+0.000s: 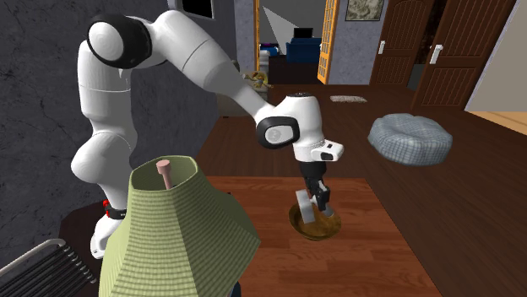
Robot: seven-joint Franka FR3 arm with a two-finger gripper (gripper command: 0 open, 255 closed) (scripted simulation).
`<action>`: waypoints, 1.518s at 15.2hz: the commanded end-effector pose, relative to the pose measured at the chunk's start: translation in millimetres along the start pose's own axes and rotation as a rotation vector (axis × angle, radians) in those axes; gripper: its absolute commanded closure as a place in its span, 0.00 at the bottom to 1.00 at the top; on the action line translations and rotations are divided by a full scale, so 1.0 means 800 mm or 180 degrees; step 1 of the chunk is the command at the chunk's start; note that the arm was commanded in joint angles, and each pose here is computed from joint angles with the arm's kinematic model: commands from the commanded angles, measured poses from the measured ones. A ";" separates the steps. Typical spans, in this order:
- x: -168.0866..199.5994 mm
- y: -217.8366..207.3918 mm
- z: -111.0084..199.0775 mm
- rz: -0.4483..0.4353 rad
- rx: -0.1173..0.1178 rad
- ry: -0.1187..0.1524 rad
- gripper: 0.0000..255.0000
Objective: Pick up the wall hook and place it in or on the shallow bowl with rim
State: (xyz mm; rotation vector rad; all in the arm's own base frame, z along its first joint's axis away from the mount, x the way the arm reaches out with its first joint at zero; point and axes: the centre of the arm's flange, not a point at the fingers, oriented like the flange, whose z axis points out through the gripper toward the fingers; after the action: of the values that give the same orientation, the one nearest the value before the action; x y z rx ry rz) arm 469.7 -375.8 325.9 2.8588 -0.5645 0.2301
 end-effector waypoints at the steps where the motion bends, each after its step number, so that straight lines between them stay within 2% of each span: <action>1: -0.001 -0.002 0.008 0.0000 -0.0001 0.0003 1.00; 7: -0.001 -0.002 0.008 0.0000 -0.0001 0.0003 1.00; 8: -0.001 -0.001 0.008 0.0000 -0.0001 0.0003 0.00; 13: -0.001 -0.001 0.008 0.0000 -0.0001 0.0003 0.00; 17: -0.001 -0.002 -0.055 0.0000 -0.0001 0.0003 0.00; 23: -0.001 -0.002 -0.055 0.0000 -0.0001 0.0003 0.00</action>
State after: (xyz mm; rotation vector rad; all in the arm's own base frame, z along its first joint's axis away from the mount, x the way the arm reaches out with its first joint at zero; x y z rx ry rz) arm 464.8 -364.0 367.7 2.8583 -0.5643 0.2317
